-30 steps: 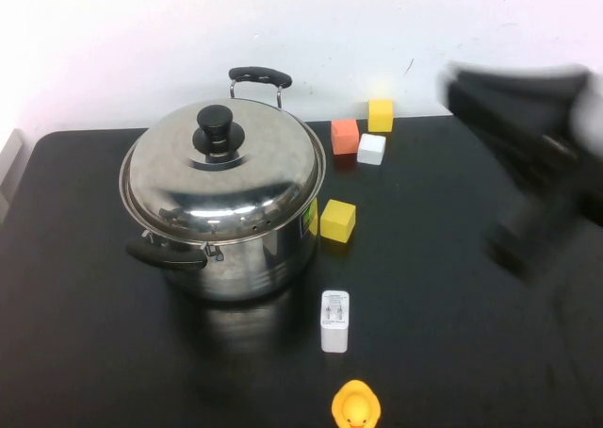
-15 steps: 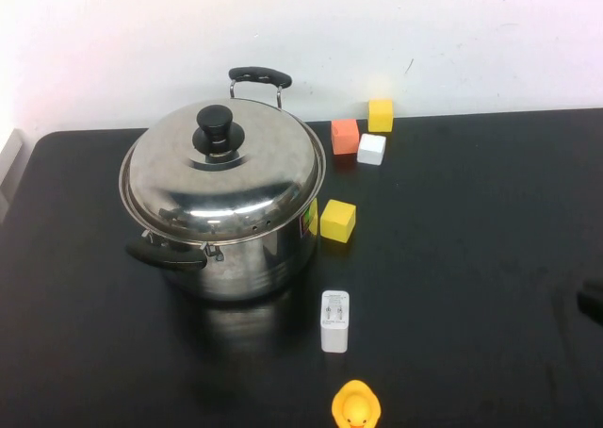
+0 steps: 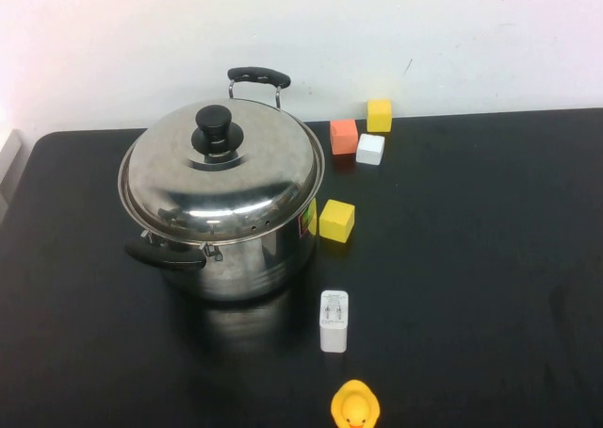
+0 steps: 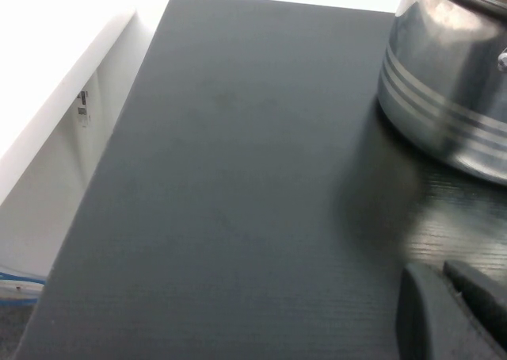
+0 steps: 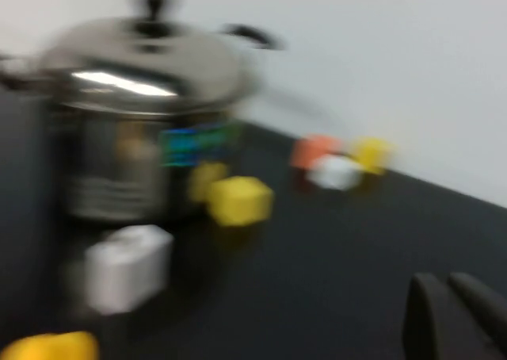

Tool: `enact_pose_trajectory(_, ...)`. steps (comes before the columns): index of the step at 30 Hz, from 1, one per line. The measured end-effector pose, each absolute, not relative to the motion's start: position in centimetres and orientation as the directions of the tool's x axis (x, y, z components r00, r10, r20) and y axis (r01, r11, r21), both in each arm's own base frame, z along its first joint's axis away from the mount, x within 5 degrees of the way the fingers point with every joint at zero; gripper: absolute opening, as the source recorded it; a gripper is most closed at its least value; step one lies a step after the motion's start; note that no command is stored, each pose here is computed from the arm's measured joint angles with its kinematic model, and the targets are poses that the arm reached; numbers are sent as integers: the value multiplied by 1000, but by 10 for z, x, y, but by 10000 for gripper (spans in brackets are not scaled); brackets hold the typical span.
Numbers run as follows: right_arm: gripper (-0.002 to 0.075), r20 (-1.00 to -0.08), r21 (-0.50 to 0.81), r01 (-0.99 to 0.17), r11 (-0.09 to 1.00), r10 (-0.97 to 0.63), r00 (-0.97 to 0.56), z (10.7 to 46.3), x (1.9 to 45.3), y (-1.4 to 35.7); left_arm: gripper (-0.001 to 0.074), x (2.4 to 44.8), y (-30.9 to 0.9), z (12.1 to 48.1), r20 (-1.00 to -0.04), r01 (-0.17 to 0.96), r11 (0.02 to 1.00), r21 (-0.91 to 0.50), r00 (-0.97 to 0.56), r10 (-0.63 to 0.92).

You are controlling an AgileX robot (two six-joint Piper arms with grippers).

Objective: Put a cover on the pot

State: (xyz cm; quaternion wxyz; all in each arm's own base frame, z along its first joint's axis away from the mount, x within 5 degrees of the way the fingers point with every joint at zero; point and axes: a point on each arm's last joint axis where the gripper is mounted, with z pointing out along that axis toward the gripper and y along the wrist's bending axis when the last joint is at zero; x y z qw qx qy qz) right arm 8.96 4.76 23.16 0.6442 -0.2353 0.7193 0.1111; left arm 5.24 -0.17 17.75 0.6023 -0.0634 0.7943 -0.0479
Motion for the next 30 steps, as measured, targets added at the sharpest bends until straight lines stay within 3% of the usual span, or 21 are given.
enact_pose_trajectory(9,-2,-982,-149,-52,987,-154,-108,208,66,3,-2,52,-2,178,-951,-43,987,-152,-266,-158)
enact_pose_trajectory(14,-2,-984,-149,87,985,-139,-113,190,57,-6,-2,52,-2,178,-951,-43,987,-152,-266,-158)
enact_pose_trajectory(19,-2,-980,-141,100,985,-124,-154,186,55,-7,-2,52,-2,178,-951,-43,987,-152,-266,-158)
enact_pose_trajectory(30,-2,-951,-71,-28,997,-76,-301,171,52,0,-2,52,-2,178,-951,-43,987,-152,-266,-158)
